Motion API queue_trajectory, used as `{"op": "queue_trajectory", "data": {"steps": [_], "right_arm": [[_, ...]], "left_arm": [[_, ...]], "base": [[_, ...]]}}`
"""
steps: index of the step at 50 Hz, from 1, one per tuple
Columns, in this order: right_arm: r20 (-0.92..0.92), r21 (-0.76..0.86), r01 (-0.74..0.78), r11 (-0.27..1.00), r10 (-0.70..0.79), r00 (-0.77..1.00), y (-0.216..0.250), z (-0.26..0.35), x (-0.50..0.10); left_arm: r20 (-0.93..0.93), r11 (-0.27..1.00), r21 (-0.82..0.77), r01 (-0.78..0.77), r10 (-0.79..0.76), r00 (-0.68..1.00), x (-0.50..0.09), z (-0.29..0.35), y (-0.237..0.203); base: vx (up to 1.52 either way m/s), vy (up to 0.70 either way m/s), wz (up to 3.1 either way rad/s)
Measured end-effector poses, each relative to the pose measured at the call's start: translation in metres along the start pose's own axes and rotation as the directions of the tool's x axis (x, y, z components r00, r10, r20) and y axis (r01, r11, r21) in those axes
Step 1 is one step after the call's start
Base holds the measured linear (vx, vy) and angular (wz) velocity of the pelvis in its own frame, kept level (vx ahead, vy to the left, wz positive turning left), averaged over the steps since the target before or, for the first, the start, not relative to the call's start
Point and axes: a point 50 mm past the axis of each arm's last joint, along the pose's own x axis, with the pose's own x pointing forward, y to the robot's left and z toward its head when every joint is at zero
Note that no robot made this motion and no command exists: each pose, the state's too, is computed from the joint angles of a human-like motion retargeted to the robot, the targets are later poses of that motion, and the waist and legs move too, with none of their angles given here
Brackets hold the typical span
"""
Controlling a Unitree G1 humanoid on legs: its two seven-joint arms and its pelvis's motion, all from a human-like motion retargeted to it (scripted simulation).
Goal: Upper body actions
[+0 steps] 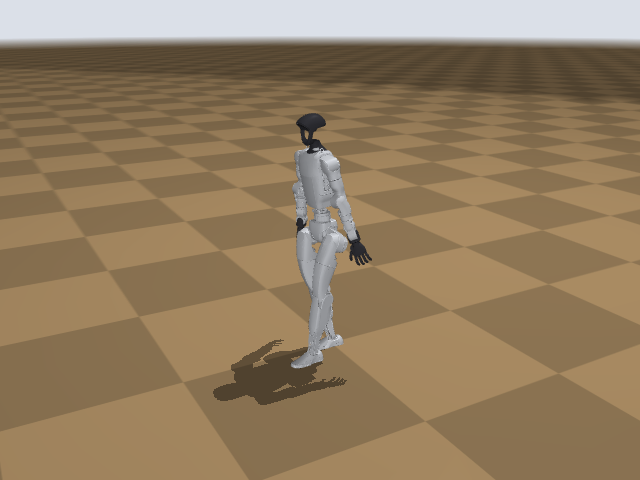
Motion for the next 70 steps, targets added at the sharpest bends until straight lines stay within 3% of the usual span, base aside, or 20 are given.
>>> {"op": "queue_trajectory", "data": {"steps": [8, 12, 23, 35, 41, 48, 55, 68, 70], "right_arm": [[-0.002, 0.043, -0.056, 0.998, 0.056, 0.998, 0.010, -0.003, -0.001], [0.031, -0.009, -0.002, 1.000, 0.003, 1.000, -0.002, 0.006, 0.000], [0.093, 0.013, 0.127, 0.992, -0.128, 0.987, -0.032, 0.019, 0.000], [0.157, 0.091, 0.290, 0.953, -0.302, 0.940, -0.098, 0.035, -0.009], [0.266, 0.075, 0.460, 0.885, -0.463, 0.846, -0.160, 0.072, -0.032], [0.422, 0.184, 0.527, 0.829, -0.551, 0.720, -0.194, 0.116, -0.060], [0.501, 0.140, 0.516, 0.845, -0.510, 0.700, -0.192, 0.140, -0.069], [0.469, -0.098, 0.373, 0.923, -0.288, 0.835, -0.125, 0.114, -0.034], [0.476, -0.121, 0.365, 0.923, -0.269, 0.837, -0.120, 0.114, -0.033]], "left_arm": [[0.049, 0.995, -0.031, -0.090, 0.091, 0.995, -0.001, 0.024, 0.040], [0.123, 0.983, 0.033, -0.182, 0.177, 0.977, -0.005, 0.044, 0.072], [0.378, 0.961, 0.155, -0.229, 0.156, 0.913, -0.041, 0.122, 0.152], [0.649, 0.793, 0.156, -0.589, 0.367, 0.666, -0.129, 0.217, 0.228], [0.706, 0.703, -0.017, -0.711, 0.512, 0.489, -0.175, 0.235, 0.265], [0.623, 0.461, -0.264, -0.847, 0.752, 0.215, -0.213, 0.224, 0.307], [0.388, 0.142, -0.396, -0.907, 0.921, -0.025, -0.231, 0.186, 0.342], [0.064, 0.064, -0.135, -0.989, 0.996, 0.056, -0.158, 0.101, 0.322], [0.027, -0.014, -0.148, -0.989, 0.999, -0.018, -0.158, 0.095, 0.321]], "base": [[0.36, 0.10, -1.46], [0.19, 0.18, 1.29], [0.05, 0.03, 0.21], [-0.23, -0.10, 0.77], [-0.38, -0.05, 0.01], [-0.19, -0.16, 0.14], [-0.12, -0.08, -0.18], [0.01, 0.01, -0.72], [0.01, 0.01, -0.27]]}}
